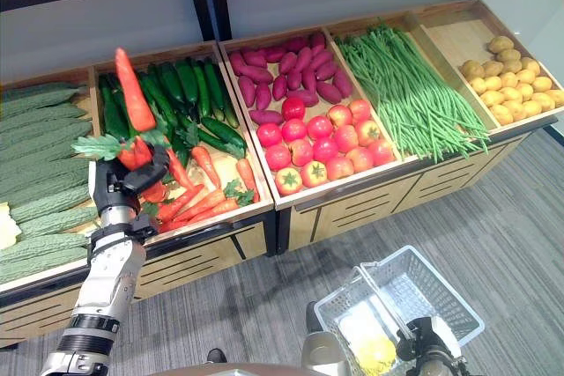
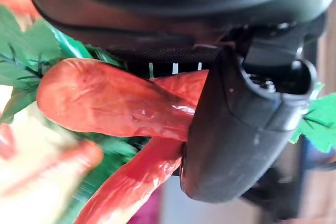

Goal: Get the vegetables into the basket

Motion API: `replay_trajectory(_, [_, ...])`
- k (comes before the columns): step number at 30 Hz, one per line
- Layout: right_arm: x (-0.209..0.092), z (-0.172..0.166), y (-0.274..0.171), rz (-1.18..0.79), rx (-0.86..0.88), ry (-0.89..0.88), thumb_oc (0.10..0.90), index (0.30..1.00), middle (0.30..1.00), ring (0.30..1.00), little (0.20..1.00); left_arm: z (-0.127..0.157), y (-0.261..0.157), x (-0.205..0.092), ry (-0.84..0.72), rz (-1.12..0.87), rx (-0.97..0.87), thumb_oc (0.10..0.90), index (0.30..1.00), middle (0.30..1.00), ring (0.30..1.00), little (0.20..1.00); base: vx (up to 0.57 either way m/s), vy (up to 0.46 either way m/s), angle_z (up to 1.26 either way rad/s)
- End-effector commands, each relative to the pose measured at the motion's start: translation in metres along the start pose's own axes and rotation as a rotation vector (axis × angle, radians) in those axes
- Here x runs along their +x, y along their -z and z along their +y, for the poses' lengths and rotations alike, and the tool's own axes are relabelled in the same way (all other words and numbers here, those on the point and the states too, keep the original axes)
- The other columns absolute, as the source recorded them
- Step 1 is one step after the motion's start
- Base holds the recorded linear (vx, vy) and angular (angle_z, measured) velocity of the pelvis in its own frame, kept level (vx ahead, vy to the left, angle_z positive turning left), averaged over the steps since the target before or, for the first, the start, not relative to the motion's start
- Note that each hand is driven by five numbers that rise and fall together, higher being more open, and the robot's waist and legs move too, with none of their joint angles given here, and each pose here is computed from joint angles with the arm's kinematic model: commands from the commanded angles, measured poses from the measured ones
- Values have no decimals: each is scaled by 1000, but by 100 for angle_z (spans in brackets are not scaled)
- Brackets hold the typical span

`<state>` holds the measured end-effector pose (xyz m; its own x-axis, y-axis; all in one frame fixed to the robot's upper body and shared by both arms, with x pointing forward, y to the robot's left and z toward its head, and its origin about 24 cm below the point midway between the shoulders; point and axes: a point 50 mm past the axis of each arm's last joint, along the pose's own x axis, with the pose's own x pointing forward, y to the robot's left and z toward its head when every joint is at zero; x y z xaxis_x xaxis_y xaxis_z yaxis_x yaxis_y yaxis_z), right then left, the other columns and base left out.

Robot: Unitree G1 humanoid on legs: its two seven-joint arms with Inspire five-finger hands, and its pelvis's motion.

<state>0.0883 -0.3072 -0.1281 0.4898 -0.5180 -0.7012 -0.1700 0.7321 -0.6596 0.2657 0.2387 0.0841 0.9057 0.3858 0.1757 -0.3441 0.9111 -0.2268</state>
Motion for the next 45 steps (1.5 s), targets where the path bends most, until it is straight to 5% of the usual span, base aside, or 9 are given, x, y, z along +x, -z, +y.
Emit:
replay_trajectory(1, [8, -29, -10, -40, 13, 114, 400, 300, 300, 300, 300, -23, -70, 16, 159, -341, -169, 400, 300, 300, 300, 300, 0, 0, 0])
replay_trajectory(20, [7, -31, -7, -30, 100, 115, 400, 300, 300, 300, 300, -56, -74, 4, 420, -328, -283, 400, 300, 300, 300, 300, -28, 41, -3])
replay_trajectory(45, [6, -23, -15, -61, 71, 97, 400, 300, 300, 300, 300, -50, -84, 3, 438, -365, -254, 400, 300, 300, 300, 300, -40, -15, -52])
